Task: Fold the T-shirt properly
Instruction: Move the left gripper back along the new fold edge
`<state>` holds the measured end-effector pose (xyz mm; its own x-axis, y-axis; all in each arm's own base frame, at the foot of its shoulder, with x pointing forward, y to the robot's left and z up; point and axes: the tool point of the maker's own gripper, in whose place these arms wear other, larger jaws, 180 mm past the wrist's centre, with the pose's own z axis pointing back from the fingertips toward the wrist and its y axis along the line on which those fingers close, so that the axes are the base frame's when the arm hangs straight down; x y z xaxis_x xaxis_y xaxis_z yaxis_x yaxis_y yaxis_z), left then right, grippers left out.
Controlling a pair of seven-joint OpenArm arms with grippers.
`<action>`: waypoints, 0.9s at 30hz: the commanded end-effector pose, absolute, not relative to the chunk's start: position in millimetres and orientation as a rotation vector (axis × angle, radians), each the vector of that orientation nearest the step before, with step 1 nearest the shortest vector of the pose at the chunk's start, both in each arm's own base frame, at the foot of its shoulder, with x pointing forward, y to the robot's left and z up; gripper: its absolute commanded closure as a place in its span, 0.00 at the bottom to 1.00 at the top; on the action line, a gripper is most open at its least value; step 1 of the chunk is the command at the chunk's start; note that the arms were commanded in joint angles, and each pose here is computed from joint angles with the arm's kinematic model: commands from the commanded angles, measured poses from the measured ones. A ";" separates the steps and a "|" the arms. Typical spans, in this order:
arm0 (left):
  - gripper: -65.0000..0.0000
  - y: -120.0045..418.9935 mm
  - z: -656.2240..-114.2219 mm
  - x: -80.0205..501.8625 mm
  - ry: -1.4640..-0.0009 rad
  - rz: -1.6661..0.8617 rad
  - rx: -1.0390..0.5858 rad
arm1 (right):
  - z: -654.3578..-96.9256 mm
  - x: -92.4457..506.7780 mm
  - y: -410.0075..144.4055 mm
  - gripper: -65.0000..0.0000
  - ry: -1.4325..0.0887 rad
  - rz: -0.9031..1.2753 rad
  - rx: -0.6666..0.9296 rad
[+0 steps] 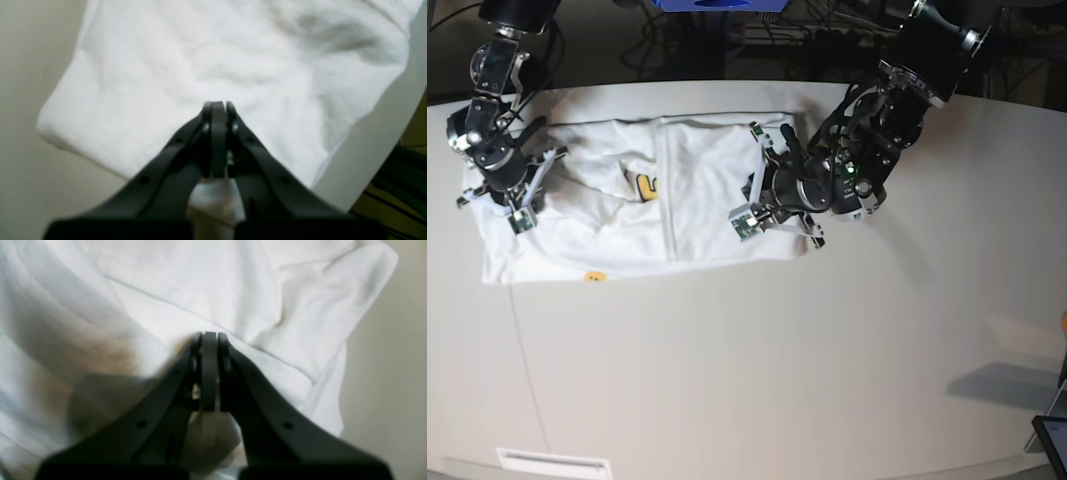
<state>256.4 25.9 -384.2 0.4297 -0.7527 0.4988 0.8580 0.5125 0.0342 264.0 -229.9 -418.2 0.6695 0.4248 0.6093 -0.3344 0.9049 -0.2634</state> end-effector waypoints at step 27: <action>1.00 86.8 -413.1 264.9 -0.396 -1.130 0.041 | -400.4 266.7 -235.4 0.97 -0.719 0.463 -0.196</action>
<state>267.9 67.2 -408.2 0.3548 -0.8569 0.3739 0.8706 0.4486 0.2021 261.0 -230.7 -410.1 0.6750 0.4611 0.5760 -0.3488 0.8874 -0.3015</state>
